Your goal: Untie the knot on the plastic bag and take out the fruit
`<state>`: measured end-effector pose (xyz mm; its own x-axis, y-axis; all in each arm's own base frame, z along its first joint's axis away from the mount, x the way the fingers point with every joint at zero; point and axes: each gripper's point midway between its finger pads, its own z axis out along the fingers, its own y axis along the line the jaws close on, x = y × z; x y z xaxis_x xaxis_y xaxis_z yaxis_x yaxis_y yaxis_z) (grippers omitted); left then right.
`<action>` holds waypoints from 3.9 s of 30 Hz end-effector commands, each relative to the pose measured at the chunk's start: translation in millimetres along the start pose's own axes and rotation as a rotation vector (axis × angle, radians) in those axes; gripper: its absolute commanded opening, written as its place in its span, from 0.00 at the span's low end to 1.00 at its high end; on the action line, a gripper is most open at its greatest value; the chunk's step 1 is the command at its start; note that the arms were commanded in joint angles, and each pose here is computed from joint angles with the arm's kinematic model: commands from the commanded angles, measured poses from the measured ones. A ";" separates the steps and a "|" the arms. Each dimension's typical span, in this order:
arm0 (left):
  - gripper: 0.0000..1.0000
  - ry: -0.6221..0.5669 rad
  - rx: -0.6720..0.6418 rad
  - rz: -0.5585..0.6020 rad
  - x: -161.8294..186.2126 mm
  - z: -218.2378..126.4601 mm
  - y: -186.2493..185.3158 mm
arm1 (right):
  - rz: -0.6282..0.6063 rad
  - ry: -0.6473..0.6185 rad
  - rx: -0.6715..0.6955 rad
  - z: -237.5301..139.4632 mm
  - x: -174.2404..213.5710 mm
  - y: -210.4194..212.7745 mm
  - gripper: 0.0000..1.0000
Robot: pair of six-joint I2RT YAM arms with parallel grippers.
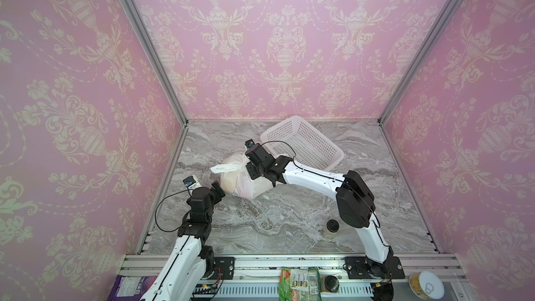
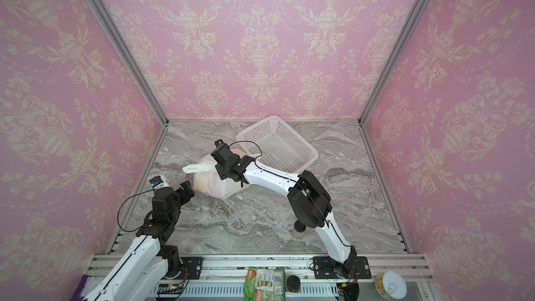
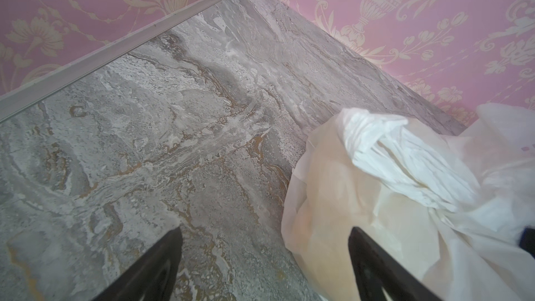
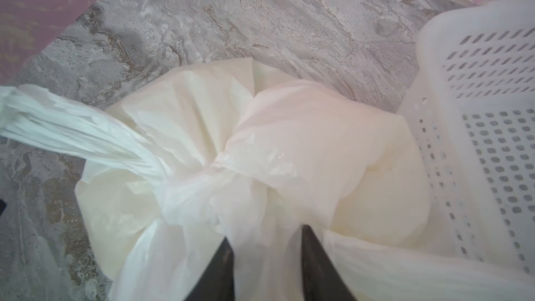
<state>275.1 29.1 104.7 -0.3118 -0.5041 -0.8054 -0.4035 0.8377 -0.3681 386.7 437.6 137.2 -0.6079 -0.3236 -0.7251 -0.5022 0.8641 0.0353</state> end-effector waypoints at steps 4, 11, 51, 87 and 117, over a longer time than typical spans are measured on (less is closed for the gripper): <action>0.91 0.005 0.040 0.000 -6.7 -1.5 -10.5 | 0.038 -0.100 0.031 -39.4 -2.1 -21.5 0.00; 0.87 0.054 0.219 -0.059 -57.0 -61.3 -60.8 | 0.060 -0.228 -0.066 -77.5 46.3 -35.4 0.00; 0.00 0.508 0.359 0.143 61.5 -27.6 -158.1 | 0.009 -0.386 -0.290 -107.0 85.3 -1.9 0.00; 0.15 0.299 0.346 -0.038 -11.0 -44.6 -90.5 | 0.171 -0.495 0.040 -157.4 149.4 -111.3 0.47; 0.98 0.279 0.535 0.243 19.7 -95.0 -142.1 | -0.026 -0.202 -0.280 -136.1 89.3 8.2 0.83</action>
<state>241.6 -118.9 200.5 -0.5768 -0.2956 -0.7615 0.1813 0.8626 -0.4722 246.6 353.4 161.0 -0.4759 -0.2255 -0.8501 -0.6601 0.7303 0.1758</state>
